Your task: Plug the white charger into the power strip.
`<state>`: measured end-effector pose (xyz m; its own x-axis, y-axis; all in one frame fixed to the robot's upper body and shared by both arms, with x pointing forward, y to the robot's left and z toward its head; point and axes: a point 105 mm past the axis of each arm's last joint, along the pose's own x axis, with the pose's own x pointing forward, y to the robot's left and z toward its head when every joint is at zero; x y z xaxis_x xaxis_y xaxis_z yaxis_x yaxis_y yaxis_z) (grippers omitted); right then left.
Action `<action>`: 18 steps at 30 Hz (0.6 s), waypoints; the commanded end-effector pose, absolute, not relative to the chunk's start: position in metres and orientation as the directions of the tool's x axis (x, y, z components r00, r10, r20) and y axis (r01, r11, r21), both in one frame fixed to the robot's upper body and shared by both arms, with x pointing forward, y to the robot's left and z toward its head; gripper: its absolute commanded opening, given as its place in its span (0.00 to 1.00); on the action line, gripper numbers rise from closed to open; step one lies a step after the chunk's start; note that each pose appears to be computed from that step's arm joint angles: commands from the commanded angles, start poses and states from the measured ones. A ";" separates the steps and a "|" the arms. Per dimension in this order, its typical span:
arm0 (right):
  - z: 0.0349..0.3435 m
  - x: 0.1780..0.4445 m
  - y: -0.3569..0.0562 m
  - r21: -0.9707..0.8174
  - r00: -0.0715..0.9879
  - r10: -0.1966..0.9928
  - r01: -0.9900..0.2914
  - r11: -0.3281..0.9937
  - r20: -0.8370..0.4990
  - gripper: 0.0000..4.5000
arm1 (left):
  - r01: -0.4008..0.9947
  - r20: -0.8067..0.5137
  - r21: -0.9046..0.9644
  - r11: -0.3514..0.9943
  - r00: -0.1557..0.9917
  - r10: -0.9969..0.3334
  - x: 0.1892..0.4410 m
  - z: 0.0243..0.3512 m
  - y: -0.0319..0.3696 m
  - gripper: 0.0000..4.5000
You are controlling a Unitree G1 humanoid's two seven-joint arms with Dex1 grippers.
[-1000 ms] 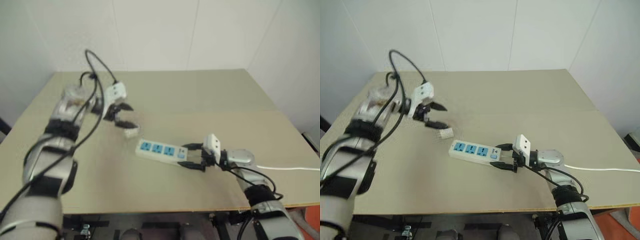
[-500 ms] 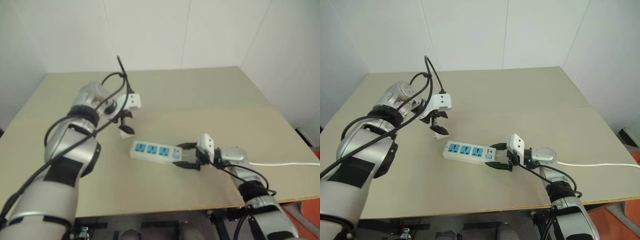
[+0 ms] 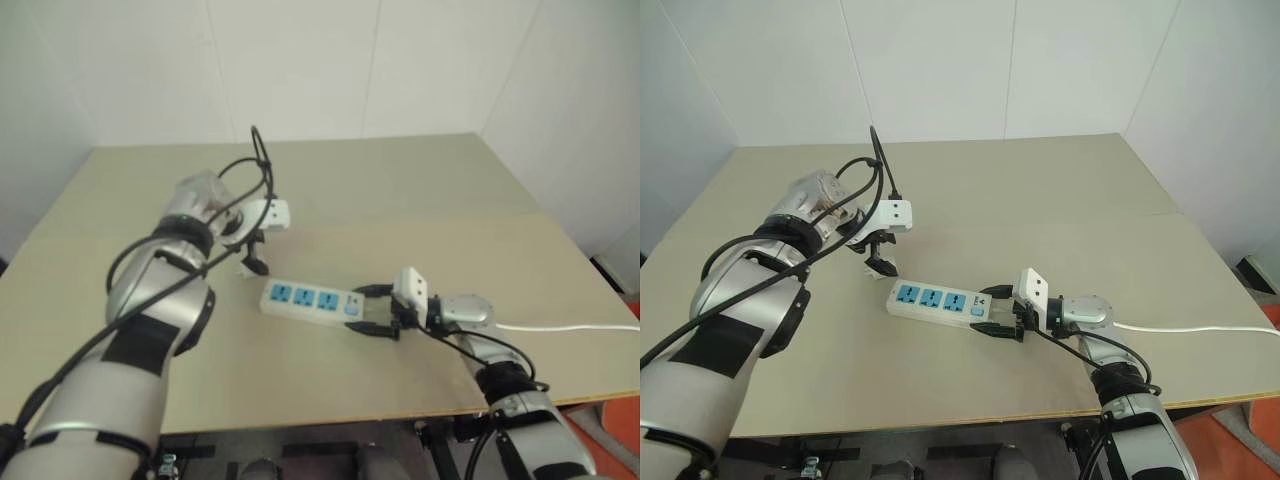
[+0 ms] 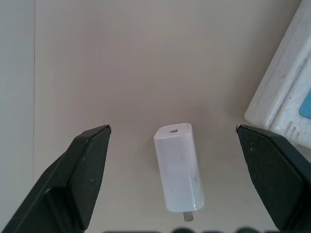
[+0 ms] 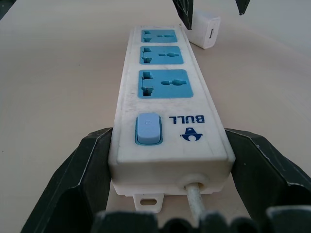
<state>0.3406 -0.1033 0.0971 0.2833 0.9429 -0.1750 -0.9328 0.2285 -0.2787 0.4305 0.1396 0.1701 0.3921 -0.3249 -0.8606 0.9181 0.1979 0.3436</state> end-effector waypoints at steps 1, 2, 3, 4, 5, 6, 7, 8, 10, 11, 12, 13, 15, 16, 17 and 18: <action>0.085 0.342 -0.108 -0.274 0.320 0.921 -0.927 0.256 -0.222 0.75 | 0.897 -0.838 0.384 0.219 0.439 -0.325 0.436 0.177 0.136 1.00; 0.085 0.342 -0.108 -0.275 0.324 0.919 -0.926 0.259 -0.223 0.75 | 0.895 -0.841 0.388 0.218 0.441 -0.314 0.436 0.175 0.136 1.00; 0.085 0.342 -0.108 -0.276 0.326 0.918 -0.925 0.262 -0.224 0.75 | 0.894 -0.842 0.391 0.218 0.443 -0.308 0.436 0.173 0.136 1.00; 0.084 0.342 -0.109 -0.276 0.331 0.916 -0.924 0.266 -0.225 0.75 | 0.893 -0.843 0.394 0.218 0.445 -0.302 0.437 0.171 0.136 1.00; 0.084 0.342 -0.109 -0.276 0.335 0.915 -0.923 0.270 -0.225 0.75 | 0.893 -0.843 0.392 0.222 0.445 -0.301 0.437 0.169 0.136 1.00; 0.084 0.342 -0.109 -0.277 0.338 0.914 -0.921 0.273 -0.226 0.75 | 0.893 -0.846 0.394 0.217 0.445 -0.295 0.437 0.167 0.136 1.00; 0.083 0.342 -0.110 -0.276 0.341 0.913 -0.921 0.276 -0.226 0.75 | 0.894 -0.848 0.393 0.213 0.443 -0.291 0.437 0.166 0.136 1.00; 0.083 0.341 -0.110 -0.275 0.342 0.912 -0.921 0.278 -0.225 0.75 | 0.895 -0.850 0.393 0.210 0.441 -0.288 0.436 0.165 0.136 1.00; 0.083 0.340 -0.110 -0.275 0.345 0.911 -0.920 0.280 -0.225 0.75 | 0.897 -0.853 0.390 0.208 0.437 -0.284 0.436 0.164 0.136 1.00; 0.082 0.340 -0.110 -0.274 0.346 0.911 -0.920 0.281 -0.226 0.75 | 0.897 -0.855 0.390 0.209 0.437 -0.279 0.436 0.162 0.137 1.00; 0.081 0.339 -0.110 -0.273 0.347 0.910 -0.920 0.282 -0.228 0.75 | 0.897 -0.857 0.389 0.210 0.435 -0.274 0.436 0.161 0.137 1.00; 0.080 0.338 -0.111 -0.273 0.348 0.909 -0.919 0.283 -0.230 0.75 | 0.899 -0.861 0.386 0.207 0.432 -0.269 0.435 0.160 0.138 1.00; 0.080 0.338 -0.111 -0.273 0.352 0.907 -0.918 0.287 -0.231 0.75 | 0.899 -0.863 0.386 0.207 0.432 -0.262 0.435 0.158 0.138 1.00; 0.080 0.338 -0.111 -0.273 0.354 0.906 -0.918 0.288 -0.231 0.75 | 0.900 -0.867 0.387 0.202 0.430 -0.254 0.435 0.156 0.139 1.00; 0.080 0.337 -0.111 -0.273 0.355 0.906 -0.917 0.290 -0.231 0.75 | 0.901 -0.870 0.387 0.198 0.428 -0.245 0.435 0.155 0.140 1.00; 0.080 0.337 -0.112 -0.272 0.356 0.905 -0.917 0.291 -0.232 0.75 | 0.901 -0.872 0.385 0.200 0.426 -0.242 0.435 0.154 0.141 1.00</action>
<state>0.3389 -0.1039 0.0961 0.3332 0.9289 -0.1617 -0.9136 0.2758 -0.2987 0.4344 0.1381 0.1545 0.4232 -0.2636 -0.8668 0.9030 0.2013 0.3796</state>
